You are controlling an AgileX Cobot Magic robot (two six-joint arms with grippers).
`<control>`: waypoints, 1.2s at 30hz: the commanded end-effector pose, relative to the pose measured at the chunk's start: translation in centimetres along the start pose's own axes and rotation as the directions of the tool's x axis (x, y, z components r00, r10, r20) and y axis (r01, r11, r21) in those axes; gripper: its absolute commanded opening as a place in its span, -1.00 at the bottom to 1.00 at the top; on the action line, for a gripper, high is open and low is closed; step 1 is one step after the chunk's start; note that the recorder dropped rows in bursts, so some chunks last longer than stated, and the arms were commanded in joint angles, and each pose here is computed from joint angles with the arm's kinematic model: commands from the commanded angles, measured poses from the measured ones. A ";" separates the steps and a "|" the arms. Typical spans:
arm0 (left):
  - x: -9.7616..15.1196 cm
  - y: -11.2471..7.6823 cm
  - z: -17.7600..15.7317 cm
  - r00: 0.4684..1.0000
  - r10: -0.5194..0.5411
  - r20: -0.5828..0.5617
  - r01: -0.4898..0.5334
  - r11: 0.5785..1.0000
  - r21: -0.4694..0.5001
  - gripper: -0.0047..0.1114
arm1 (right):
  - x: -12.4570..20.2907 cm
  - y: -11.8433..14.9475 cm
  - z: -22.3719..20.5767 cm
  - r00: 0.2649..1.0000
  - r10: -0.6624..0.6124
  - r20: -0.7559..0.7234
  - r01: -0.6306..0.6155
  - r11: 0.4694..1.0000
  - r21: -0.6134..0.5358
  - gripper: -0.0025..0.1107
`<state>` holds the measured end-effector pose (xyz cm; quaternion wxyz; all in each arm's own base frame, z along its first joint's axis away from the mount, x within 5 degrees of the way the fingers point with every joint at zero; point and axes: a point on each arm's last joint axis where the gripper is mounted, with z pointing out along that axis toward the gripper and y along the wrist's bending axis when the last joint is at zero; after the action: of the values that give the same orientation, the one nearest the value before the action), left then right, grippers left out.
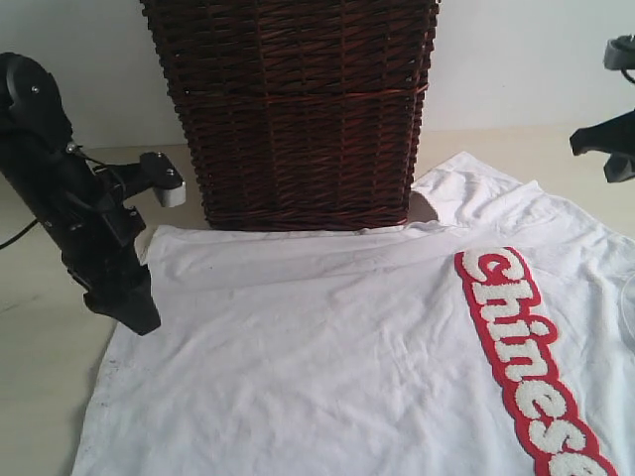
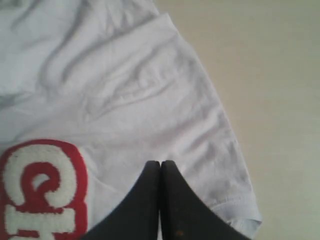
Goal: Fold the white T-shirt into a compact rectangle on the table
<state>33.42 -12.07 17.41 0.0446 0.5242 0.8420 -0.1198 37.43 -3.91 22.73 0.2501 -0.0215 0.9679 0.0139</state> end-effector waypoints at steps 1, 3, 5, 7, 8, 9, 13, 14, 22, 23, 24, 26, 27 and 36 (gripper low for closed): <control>-1.2 -3.4 -1.2 0.984 0.148 -0.102 -0.145 0.989 0.040 0.33 | -0.5 0.6 -1.9 0.999 0.021 0.048 -0.019 0.999 -0.044 -0.96; -1.2 -4.6 -1.1 0.964 0.183 -0.195 -0.180 0.983 0.034 0.33 | -0.5 0.8 -2.1 0.998 0.038 0.048 -0.035 0.998 -0.060 -0.96; -1.2 -5.8 -0.6 0.932 0.225 -0.283 -0.224 0.974 0.036 0.33 | -0.5 0.9 -2.2 0.997 0.052 0.048 -0.049 0.996 -0.074 -0.96; -1.4 -6.8 0.0 0.913 0.263 -0.313 -0.259 0.964 0.055 0.33 | -0.5 1.1 -2.2 0.996 0.074 0.050 -0.069 0.993 -0.094 -0.96; -1.7 -7.2 0.1 0.909 0.278 -0.311 -0.275 0.960 0.055 0.33 | -0.5 1.1 -2.2 0.996 0.077 0.051 -0.071 0.992 -0.101 -0.96; -1.9 -7.5 0.2 0.905 0.290 -0.311 -0.287 0.956 0.056 0.33 | -0.5 1.2 -2.2 0.995 0.079 0.052 -0.073 0.992 -0.105 -0.96; -2.1 -8.3 0.5 0.912 0.269 -0.311 -0.255 0.963 0.084 0.33 | -0.6 1.3 -2.2 0.995 0.081 0.059 -0.074 0.989 -0.125 -0.96; -2.2 -8.4 0.6 0.917 0.264 -0.300 -0.246 0.964 0.098 0.33 | -0.6 1.3 -2.2 0.995 0.078 0.060 -0.070 0.990 -0.126 -0.96; -2.5 -6.4 1.2 0.907 0.256 -0.334 -0.299 0.951 -0.083 0.90 | -0.6 1.3 -2.2 0.996 0.070 0.061 -0.062 0.990 -0.125 -0.96; -2.3 -6.2 1.1 0.895 0.257 -0.364 -0.310 0.946 -0.096 0.90 | -0.6 1.3 -2.2 0.996 0.067 0.062 -0.059 0.990 -0.125 -0.96; -2.0 -6.0 1.0 0.884 0.250 -0.395 -0.315 0.943 -0.106 0.90 | -0.6 1.3 -2.2 0.996 0.067 0.062 -0.059 0.990 -0.125 -0.96; -1.6 -5.8 0.7 0.855 0.255 -0.451 -0.336 0.936 -0.109 0.90 | -0.6 1.3 -2.2 0.996 0.063 0.062 -0.054 0.991 -0.125 -0.96; -1.4 -5.8 0.6 0.840 0.268 -0.471 -0.349 0.933 -0.092 0.90 | -0.6 1.3 -2.2 0.996 0.063 0.062 -0.054 0.991 -0.125 -0.96; 1.1 -4.6 0.1 0.841 0.431 -0.327 -0.403 0.902 0.154 0.90 | -0.6 1.5 -2.2 0.994 0.085 0.063 -0.075 0.986 -0.147 -0.96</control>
<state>28.33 -14.80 17.40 -0.1063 0.7164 0.6886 -0.0357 36.92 -2.58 24.60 0.2727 0.0008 0.9579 0.0897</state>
